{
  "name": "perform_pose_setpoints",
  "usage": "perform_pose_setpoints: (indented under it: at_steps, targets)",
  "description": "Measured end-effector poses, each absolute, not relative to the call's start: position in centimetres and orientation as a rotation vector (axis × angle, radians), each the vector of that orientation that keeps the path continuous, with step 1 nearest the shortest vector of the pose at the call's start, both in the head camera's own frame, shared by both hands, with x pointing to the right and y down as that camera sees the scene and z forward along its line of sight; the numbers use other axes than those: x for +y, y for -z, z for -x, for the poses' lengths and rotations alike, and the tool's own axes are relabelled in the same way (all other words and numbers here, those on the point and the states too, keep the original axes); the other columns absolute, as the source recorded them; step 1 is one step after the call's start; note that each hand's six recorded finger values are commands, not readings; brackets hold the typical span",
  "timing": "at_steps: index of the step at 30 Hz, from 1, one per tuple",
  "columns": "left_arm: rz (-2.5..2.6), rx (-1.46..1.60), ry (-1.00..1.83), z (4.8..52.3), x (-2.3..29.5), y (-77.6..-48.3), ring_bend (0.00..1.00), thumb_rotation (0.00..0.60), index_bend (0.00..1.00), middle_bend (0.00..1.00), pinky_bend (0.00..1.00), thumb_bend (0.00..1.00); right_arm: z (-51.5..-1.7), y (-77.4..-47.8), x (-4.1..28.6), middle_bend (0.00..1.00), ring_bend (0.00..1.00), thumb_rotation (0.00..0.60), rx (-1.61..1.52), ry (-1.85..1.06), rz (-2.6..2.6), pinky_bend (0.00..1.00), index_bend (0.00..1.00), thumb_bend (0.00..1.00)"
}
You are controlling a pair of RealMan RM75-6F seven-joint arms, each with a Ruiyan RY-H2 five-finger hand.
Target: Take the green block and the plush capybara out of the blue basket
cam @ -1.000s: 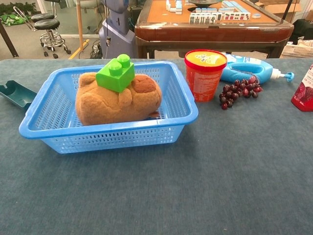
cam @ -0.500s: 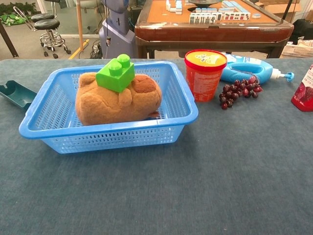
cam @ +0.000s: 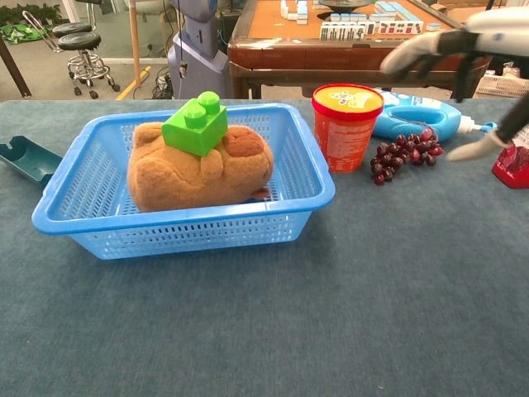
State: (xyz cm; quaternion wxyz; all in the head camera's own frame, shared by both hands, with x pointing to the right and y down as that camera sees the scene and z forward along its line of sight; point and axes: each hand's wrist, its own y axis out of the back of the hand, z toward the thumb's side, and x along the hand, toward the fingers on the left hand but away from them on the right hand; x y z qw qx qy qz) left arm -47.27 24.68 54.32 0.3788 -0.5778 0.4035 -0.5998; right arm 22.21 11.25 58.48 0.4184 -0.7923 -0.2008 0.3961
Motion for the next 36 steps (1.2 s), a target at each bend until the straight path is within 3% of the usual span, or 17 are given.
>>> perform_pose_setpoints:
  at_steps: [11,25,28,30,33,36]
  targets:
    - [1.443,1.052,1.553,48.4,25.4,-53.2,0.10,0.600,0.11,0.05,0.17,0.22,-9.2,-62.2,8.0,0.12,0.11,0.600,-0.362,-0.843,2.056,0.29,0.10,0.07]
    - [1.417,1.060,1.566,49.1,25.7,-52.7,0.10,0.600,0.11,0.05,0.17,0.22,-1.1,-65.3,5.6,0.14,0.11,0.600,-0.305,-0.845,2.073,0.28,0.10,0.07]
    - [1.415,1.059,1.566,49.1,25.8,-52.6,0.10,0.600,0.11,0.05,0.17,0.22,0.3,-65.9,5.2,0.24,0.20,0.600,-0.297,-0.856,2.079,0.30,0.21,0.10]
    - [1.412,1.061,1.567,49.1,25.8,-52.6,0.10,0.600,0.11,0.05,0.17,0.22,1.1,-66.1,5.0,0.34,0.31,0.600,-0.301,-0.859,2.077,0.40,0.36,0.17]
    - [1.404,1.066,1.570,49.3,25.9,-52.4,0.10,0.600,0.11,0.05,0.17,0.22,2.0,-66.2,4.7,0.43,0.42,0.600,-0.324,-0.854,2.065,0.55,0.47,0.23]
    - [1.401,1.070,1.573,49.4,26.0,-52.4,0.10,0.600,0.11,0.05,0.17,0.22,2.2,-66.1,4.6,0.47,0.47,0.600,-0.353,-0.847,2.054,0.62,0.51,0.25]
